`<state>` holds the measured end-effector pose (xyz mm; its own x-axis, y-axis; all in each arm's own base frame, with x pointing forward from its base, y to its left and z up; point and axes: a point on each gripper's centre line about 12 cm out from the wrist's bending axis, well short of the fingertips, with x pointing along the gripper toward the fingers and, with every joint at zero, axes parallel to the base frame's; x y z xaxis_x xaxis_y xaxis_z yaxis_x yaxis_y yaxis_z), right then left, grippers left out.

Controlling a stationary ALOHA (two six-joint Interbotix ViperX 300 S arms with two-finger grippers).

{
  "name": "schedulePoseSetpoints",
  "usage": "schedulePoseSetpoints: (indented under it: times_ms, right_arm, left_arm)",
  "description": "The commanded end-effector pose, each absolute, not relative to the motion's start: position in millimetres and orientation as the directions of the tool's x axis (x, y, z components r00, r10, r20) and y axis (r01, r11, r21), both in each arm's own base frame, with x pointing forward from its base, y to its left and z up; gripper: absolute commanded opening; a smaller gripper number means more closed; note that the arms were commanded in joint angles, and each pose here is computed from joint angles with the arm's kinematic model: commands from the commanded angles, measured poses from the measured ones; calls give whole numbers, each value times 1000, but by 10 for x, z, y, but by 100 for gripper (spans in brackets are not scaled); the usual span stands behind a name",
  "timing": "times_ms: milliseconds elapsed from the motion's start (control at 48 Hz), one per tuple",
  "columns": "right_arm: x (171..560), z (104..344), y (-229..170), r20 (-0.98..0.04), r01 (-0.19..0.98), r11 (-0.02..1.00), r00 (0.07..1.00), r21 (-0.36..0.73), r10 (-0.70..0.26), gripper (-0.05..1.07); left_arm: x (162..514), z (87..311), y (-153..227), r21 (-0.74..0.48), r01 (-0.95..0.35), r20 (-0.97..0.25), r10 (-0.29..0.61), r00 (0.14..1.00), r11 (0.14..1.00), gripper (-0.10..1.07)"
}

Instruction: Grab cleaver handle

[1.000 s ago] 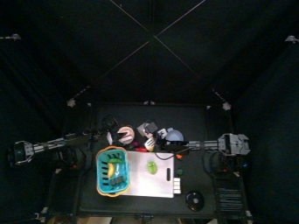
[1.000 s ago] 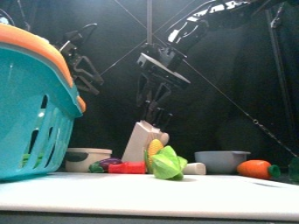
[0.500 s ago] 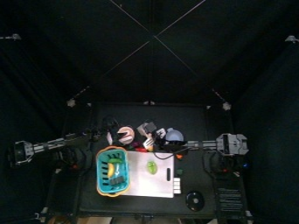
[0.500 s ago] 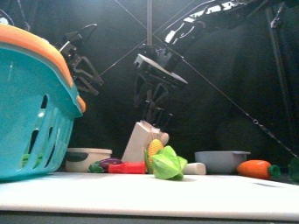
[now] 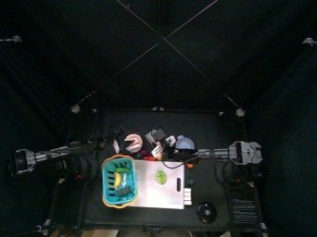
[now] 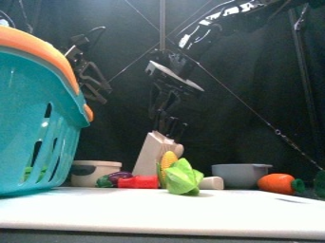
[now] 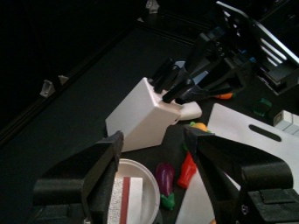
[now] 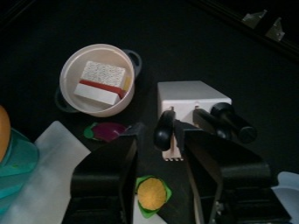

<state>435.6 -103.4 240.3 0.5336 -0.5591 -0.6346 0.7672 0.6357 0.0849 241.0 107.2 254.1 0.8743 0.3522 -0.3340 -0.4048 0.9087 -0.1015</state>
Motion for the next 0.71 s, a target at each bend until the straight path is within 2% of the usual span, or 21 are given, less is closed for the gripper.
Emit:
schedulePoseSetpoints:
  times_ms: [0,125,688]
  right_arm:
    - [4373,2574,-1054,-609,769,630,554,114,-567,58]
    - [4368,2592,-1071,-608,776,621,546,109,-576,53]
    - [4389,2772,-1013,-588,777,621,549,98,-594,53]
  left_arm:
    - [2425,2595,1081,-102,-403,-319,353,879,910,92]
    - [2425,2595,1081,-102,-403,-319,353,879,910,92]
    - [2419,2581,1081,-101,-405,-324,355,877,909,92]
